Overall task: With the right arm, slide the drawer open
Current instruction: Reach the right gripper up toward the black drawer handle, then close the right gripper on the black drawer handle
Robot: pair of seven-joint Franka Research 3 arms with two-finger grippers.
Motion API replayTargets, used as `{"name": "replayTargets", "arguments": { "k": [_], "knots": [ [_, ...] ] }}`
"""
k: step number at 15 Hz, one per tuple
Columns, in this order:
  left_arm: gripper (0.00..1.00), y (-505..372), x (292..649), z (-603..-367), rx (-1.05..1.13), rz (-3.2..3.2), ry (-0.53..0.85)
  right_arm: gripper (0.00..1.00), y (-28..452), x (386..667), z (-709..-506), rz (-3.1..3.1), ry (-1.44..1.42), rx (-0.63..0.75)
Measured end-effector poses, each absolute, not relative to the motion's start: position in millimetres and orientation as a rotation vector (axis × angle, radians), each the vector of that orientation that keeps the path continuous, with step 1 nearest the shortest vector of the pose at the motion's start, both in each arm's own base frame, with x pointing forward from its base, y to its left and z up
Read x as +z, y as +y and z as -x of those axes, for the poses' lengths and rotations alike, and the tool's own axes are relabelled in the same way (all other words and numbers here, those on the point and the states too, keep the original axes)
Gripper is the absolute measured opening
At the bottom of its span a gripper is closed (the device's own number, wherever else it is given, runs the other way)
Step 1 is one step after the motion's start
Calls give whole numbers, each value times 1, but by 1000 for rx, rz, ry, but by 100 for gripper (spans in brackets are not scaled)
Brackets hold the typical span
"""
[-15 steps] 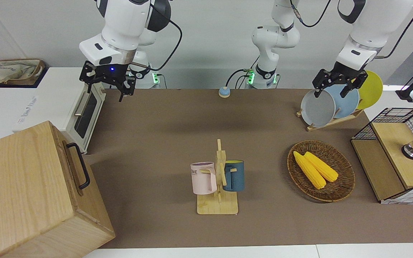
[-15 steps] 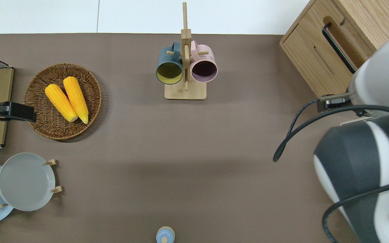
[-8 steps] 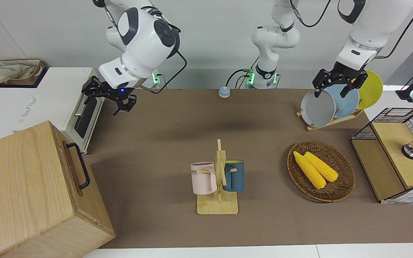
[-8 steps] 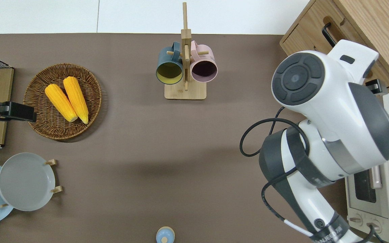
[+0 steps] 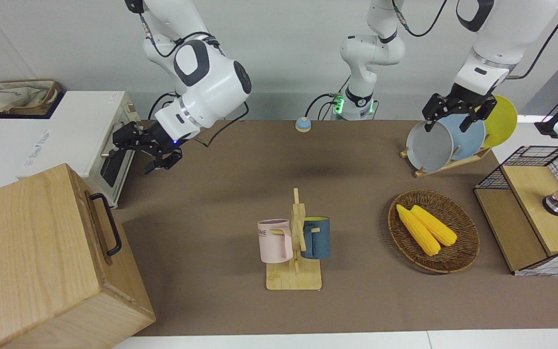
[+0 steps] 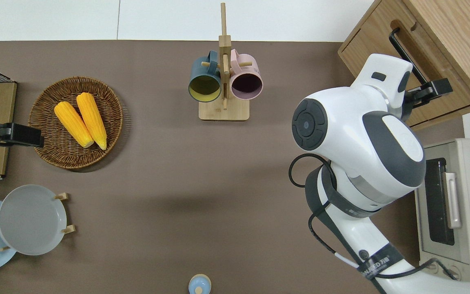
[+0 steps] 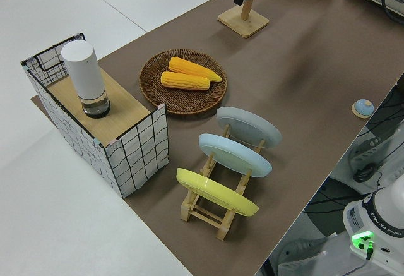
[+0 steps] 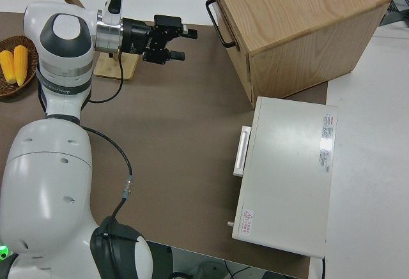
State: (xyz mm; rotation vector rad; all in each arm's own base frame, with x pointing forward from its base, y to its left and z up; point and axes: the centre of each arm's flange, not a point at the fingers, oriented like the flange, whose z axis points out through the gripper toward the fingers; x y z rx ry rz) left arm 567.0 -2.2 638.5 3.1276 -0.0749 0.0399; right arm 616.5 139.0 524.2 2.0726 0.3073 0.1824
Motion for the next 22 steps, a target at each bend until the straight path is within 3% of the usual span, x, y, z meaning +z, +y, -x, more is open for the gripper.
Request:
{"name": "replayTargets", "arguments": {
  "k": [15,22],
  "knots": [
    [100,-2,639,-567,40,-3128,-75,99,134,443,-669,-1633,553,276],
    [100,-2,639,-567,40,-3128,-75,99,119,421,-680,-1588,497,340]
  ]
}}
